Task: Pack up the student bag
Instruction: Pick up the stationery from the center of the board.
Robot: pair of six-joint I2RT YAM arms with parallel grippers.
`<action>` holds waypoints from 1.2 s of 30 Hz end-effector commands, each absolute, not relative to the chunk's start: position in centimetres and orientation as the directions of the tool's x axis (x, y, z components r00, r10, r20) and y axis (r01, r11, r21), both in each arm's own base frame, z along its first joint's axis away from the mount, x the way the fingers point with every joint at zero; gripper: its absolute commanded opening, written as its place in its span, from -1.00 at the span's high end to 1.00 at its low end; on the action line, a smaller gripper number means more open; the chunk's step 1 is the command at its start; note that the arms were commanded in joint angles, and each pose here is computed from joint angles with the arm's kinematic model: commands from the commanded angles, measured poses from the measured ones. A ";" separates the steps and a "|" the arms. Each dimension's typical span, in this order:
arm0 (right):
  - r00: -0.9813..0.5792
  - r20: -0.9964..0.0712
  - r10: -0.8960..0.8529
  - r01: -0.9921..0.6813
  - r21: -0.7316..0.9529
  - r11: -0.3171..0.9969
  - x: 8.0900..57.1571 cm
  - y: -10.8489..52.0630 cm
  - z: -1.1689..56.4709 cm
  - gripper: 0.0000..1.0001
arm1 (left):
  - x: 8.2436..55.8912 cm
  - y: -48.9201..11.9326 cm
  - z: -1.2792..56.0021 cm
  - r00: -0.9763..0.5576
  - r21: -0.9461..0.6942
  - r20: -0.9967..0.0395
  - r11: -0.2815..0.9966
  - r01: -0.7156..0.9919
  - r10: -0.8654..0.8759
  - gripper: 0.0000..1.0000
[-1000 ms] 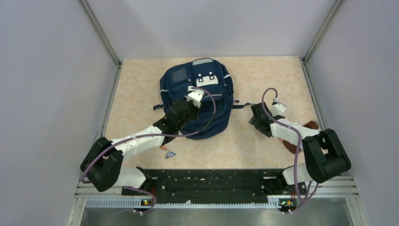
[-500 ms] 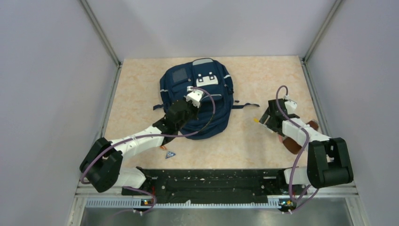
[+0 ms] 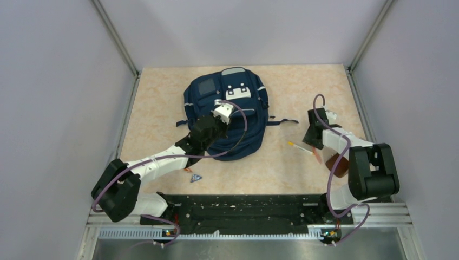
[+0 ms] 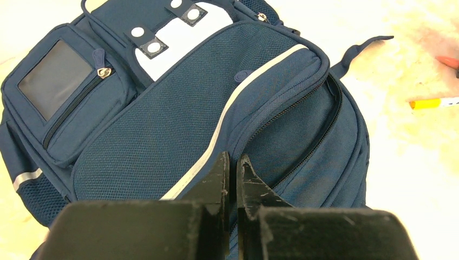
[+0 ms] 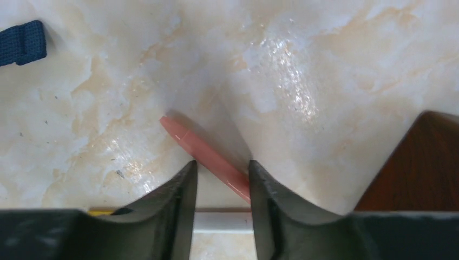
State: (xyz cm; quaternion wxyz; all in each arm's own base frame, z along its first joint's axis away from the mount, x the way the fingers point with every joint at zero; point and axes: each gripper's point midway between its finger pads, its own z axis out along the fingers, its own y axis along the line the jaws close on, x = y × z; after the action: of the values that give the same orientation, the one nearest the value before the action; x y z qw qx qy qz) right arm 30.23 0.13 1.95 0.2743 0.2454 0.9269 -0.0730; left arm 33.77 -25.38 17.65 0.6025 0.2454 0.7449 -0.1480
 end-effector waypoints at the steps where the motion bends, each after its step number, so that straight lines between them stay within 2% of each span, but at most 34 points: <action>1: -0.777 -0.482 0.405 0.469 -0.014 0.883 29.3 0.2 0.9 0.36 | 34.1 -25.1 22.0 -0.063 0.032 -0.995 0.852 0.523 0.076 1.00; 4: -0.777 -0.487 0.398 0.468 -0.025 0.883 29.3 0.0 1.0 0.62 | 33.8 -25.2 22.2 -0.052 0.044 -0.995 0.840 0.541 0.086 1.00; 7: -0.782 -0.495 0.377 0.460 -0.050 0.887 29.4 -0.4 1.4 0.99 | 33.6 -25.3 22.7 -0.042 0.045 -0.996 0.835 0.549 0.082 1.00; 13: -0.778 -0.521 0.351 0.444 -0.061 0.894 30.2 -0.7 3.5 1.00 | 33.2 -25.5 23.4 -0.037 0.043 -0.996 0.820 0.570 0.078 1.00; 16: -0.750 -0.558 0.355 0.410 0.029 0.912 31.2 0.8 6.6 1.00 | 32.7 -26.0 23.6 -0.044 0.034 -0.996 0.800 0.600 0.074 1.00; 20: -0.697 -0.590 0.408 0.284 0.296 0.912 32.4 7.0 11.0 1.00 | 32.0 -27.1 24.2 -0.057 0.004 -0.997 0.759 0.651 0.054 1.00; 26: -0.734 -0.521 0.435 0.057 0.591 0.805 32.2 19.4 14.9 1.00 | 31.4 -28.4 24.6 -0.086 -0.050 -0.996 0.715 0.697 0.014 1.00; 31: -0.780 -0.449 0.436 -0.050 0.739 0.672 31.7 27.5 17.0 1.00 | 31.1 -28.9 25.0 -0.092 -0.063 -0.996 0.691 0.720 0.005 1.00; 36: -0.807 -0.422 0.412 -0.070 0.762 0.643 32.0 30.7 16.8 1.00 | 31.0 -28.8 24.9 -0.098 -0.064 -0.995 0.694 0.717 0.009 1.00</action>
State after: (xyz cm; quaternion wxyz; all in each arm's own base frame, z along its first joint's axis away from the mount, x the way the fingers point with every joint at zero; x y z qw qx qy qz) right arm 30.52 26.50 12.47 0.2816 0.1035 0.8964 0.3263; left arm 31.12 -26.95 18.20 0.5624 0.2781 0.7447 -0.2277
